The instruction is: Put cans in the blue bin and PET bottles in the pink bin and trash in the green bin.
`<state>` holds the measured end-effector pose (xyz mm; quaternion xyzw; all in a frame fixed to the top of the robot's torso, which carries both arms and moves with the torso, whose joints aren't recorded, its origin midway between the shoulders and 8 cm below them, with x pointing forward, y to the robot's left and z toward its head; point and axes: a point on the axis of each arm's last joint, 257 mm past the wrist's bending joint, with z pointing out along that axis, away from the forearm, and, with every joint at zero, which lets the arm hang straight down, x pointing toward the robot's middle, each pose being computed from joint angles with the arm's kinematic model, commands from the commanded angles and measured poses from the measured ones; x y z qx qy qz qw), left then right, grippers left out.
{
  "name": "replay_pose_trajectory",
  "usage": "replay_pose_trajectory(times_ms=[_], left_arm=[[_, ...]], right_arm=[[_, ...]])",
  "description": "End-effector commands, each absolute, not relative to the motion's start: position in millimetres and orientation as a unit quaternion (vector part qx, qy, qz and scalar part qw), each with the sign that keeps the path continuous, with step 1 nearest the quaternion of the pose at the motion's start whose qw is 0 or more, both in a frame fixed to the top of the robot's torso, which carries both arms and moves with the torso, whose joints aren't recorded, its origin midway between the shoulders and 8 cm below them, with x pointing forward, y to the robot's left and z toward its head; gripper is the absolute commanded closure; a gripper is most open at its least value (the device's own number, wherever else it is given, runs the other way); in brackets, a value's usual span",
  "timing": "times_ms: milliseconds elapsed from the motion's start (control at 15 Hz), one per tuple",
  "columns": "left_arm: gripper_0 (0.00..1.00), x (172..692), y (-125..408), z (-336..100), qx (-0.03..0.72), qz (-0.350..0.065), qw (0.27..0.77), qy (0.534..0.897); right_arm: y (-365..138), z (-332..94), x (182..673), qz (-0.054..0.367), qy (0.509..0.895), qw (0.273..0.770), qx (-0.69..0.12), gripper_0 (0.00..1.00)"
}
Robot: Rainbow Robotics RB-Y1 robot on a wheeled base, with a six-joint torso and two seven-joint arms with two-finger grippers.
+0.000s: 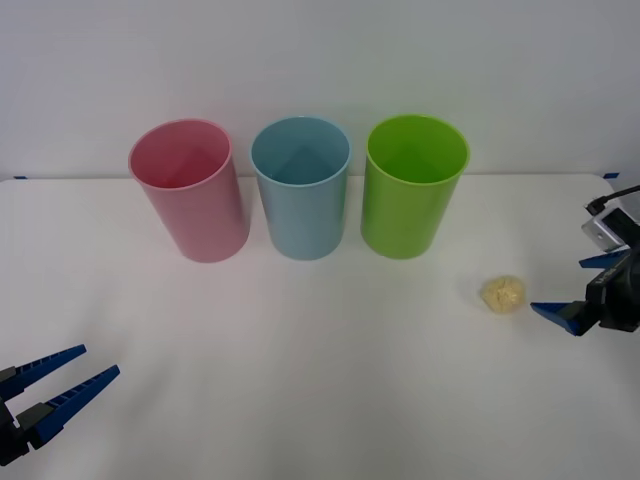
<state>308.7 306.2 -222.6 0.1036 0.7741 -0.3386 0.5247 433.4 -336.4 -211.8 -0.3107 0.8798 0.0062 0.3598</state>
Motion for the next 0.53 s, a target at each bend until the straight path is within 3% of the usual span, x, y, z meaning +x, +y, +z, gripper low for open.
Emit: replay_pose_trajectory(times_ms=[67,533], left_arm=[[0.00,309,306,-223,0.104,-0.339,0.525,0.774],[0.00,309,306,-223,0.104,-0.339,0.525,0.774]], right_arm=[[-334,-225,442,0.006,0.883,0.356,-0.304,0.00],[-336,-244,460,-0.025,0.885,0.352,-0.302,0.00]])
